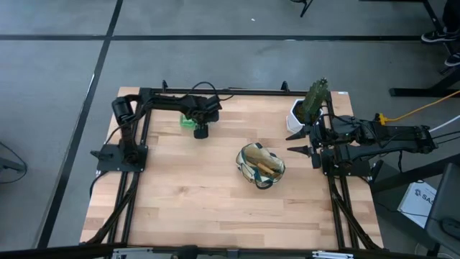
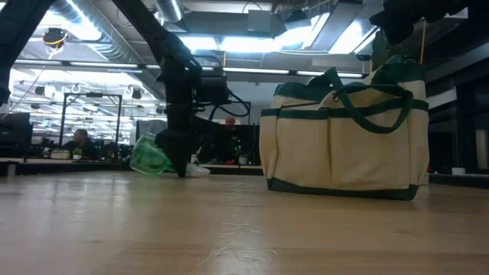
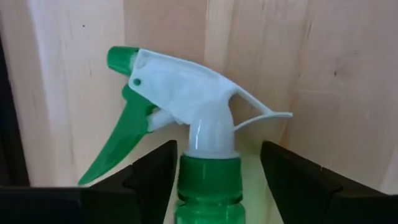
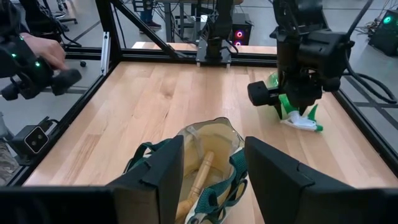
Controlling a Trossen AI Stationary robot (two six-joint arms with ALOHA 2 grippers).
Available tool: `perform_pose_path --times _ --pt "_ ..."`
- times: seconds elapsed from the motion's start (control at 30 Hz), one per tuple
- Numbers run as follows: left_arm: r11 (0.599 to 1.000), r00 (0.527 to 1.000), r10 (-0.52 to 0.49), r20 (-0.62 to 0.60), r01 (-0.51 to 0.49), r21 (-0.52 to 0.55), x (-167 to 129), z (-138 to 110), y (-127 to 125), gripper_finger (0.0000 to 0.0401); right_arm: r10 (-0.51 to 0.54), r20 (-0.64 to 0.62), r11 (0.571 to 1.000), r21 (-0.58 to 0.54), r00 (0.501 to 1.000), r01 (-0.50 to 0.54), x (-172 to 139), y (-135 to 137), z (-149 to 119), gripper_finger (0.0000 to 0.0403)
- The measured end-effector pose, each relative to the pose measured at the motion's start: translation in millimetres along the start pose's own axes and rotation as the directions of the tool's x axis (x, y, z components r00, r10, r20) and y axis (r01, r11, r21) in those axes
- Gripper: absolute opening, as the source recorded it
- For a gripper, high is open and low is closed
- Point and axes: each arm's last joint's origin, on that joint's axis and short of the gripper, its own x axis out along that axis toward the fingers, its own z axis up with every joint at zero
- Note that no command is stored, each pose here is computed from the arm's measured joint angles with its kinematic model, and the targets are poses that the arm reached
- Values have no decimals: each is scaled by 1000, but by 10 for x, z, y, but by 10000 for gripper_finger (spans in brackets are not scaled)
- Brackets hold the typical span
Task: Pick & Place Garden tools in Gardening bag
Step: Put the green spray bottle into the light brown gardening bag
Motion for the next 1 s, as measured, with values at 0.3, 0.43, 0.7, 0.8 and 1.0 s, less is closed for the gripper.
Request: perform_pose_path --times 0.3,0.43,0.7,0.8,1.0 --pt "999 999 -39 -15 38 -28 23 -8 -46 123 0 0 1000 0 1000 0 -1 0 0 172" --pt "997 999 -48 -16 46 -65 3 -19 -48 123 0 0 1000 0 1000 0 -1 0 0 172" --pt "987 986 -118 122 130 -99 -355 -47 -21 123 0 0 1000 0 1000 0 -1 0 0 172" --pt "982 971 -124 203 150 -117 -562 -54 8 123 0 0 1000 0 1000 0 -1 0 0 172" --pt "976 922 -122 367 179 -127 -978 -79 0 123 0 0 1000 0 1000 0 -1 0 0 172"
